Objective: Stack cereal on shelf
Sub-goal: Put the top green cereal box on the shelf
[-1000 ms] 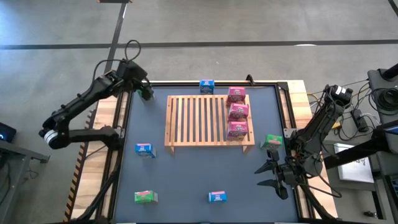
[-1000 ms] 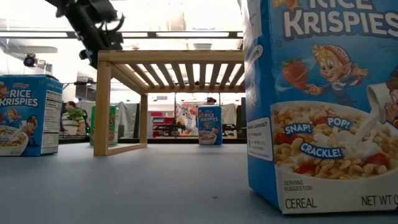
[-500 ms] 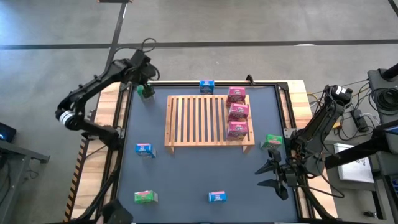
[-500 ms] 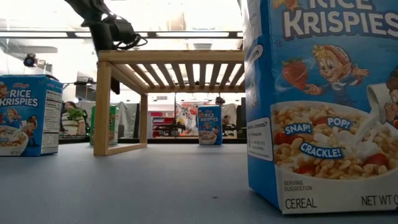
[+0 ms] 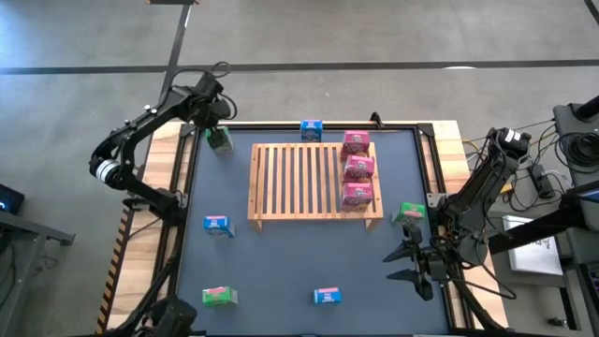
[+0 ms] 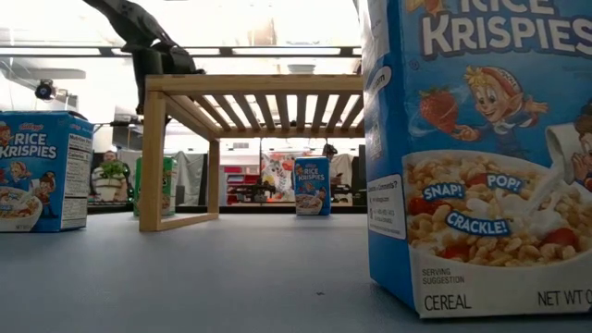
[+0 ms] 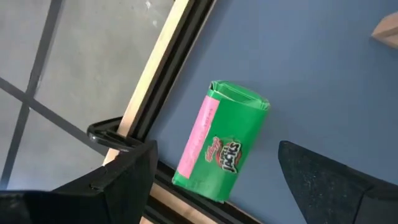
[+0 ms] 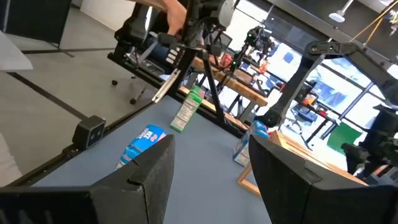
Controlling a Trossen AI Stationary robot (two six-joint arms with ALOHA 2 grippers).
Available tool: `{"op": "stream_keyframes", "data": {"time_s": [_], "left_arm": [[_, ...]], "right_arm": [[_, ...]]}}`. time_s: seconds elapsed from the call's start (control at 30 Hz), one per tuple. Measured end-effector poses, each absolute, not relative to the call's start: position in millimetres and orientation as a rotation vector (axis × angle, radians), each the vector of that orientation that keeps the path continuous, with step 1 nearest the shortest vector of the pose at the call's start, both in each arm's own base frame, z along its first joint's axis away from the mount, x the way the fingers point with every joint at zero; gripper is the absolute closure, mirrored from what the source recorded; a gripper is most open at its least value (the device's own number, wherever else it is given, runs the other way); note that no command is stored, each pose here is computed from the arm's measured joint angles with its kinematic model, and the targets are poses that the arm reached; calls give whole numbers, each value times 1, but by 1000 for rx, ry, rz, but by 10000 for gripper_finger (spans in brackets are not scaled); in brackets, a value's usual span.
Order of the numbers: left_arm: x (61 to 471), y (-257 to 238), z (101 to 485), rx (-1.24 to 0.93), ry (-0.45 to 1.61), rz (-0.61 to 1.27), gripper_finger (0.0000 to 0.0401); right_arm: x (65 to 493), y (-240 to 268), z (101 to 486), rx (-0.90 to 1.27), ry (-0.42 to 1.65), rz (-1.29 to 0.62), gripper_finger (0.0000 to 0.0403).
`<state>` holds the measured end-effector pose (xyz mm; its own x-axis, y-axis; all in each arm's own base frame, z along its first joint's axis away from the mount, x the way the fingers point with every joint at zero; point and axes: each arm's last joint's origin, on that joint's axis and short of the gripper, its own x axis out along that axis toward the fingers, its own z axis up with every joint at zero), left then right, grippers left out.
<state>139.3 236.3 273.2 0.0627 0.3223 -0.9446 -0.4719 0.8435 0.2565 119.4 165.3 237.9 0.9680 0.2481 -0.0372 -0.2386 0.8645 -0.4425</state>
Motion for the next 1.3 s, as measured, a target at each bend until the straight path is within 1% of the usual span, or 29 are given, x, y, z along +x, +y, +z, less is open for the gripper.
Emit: {"op": "stream_keyframes", "data": {"time_s": [0.27,0.53,0.63,0.77,1.1,1.3], "left_arm": [[137,237,257,-101,1384,640,86],[136,239,247,-119,1357,680,86],[136,239,241,-137,1362,684,94],[137,240,234,-157,1378,677,118],[137,241,235,-166,1373,684,202],[137,240,237,-180,1357,697,237]], "right_arm": [[120,165,238,-461,-16,228,209],[120,165,238,-460,-16,228,209],[120,165,238,-460,-16,228,209],[120,165,238,-460,-16,228,209],[120,165,238,-460,-16,228,209],[120,165,238,-460,-16,227,209]]}}
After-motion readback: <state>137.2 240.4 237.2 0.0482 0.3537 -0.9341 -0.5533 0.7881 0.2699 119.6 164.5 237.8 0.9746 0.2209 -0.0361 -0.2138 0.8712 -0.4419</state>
